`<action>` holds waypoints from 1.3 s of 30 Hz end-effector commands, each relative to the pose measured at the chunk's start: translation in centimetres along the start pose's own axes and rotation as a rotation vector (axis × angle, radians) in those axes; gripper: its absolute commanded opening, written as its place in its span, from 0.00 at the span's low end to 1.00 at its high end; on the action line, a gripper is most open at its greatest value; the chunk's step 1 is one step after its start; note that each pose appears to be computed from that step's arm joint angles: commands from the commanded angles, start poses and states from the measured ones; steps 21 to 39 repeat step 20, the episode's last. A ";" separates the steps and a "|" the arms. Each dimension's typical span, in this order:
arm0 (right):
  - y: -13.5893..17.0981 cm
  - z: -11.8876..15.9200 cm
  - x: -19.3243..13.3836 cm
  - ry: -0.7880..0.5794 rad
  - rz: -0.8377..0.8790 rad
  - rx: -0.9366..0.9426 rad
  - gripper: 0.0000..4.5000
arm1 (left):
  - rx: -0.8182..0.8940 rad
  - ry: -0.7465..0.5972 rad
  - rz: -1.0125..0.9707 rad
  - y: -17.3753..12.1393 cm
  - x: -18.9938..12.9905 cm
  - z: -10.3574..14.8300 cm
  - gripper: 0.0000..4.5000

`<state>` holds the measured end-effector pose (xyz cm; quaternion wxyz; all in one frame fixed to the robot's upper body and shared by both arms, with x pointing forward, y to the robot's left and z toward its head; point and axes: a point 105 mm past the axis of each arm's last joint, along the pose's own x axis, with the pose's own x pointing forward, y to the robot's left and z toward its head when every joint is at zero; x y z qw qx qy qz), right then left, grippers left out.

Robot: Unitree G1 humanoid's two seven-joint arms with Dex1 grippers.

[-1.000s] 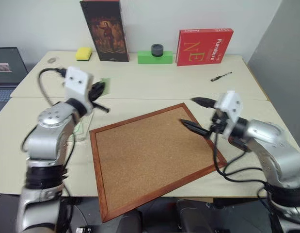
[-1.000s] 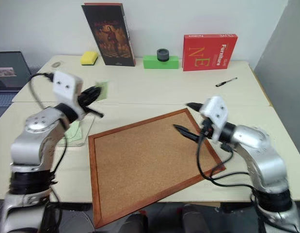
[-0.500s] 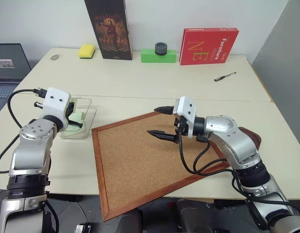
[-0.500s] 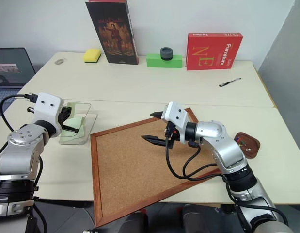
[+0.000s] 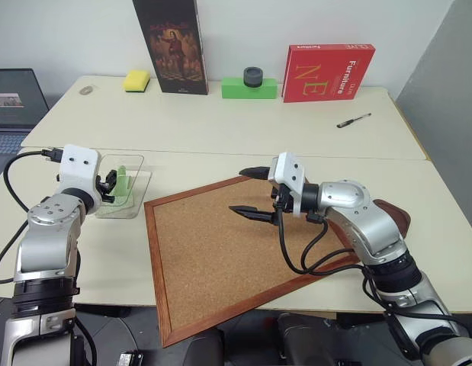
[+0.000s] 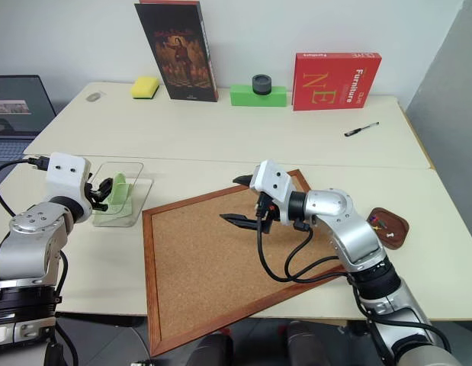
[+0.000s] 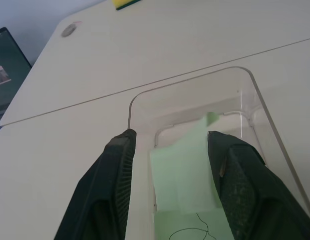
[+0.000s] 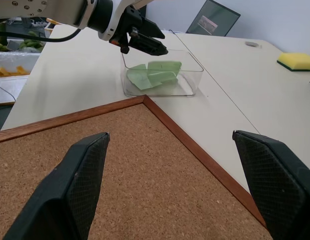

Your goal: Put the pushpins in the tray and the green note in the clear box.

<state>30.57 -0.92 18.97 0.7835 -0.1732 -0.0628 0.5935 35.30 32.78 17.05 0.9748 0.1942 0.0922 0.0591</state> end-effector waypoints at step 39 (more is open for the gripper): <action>0.1 -2.5 -9.7 0.054 -0.480 0.143 0.93 | -0.172 -0.295 -0.692 -13.6 -4.8 7.1 0.83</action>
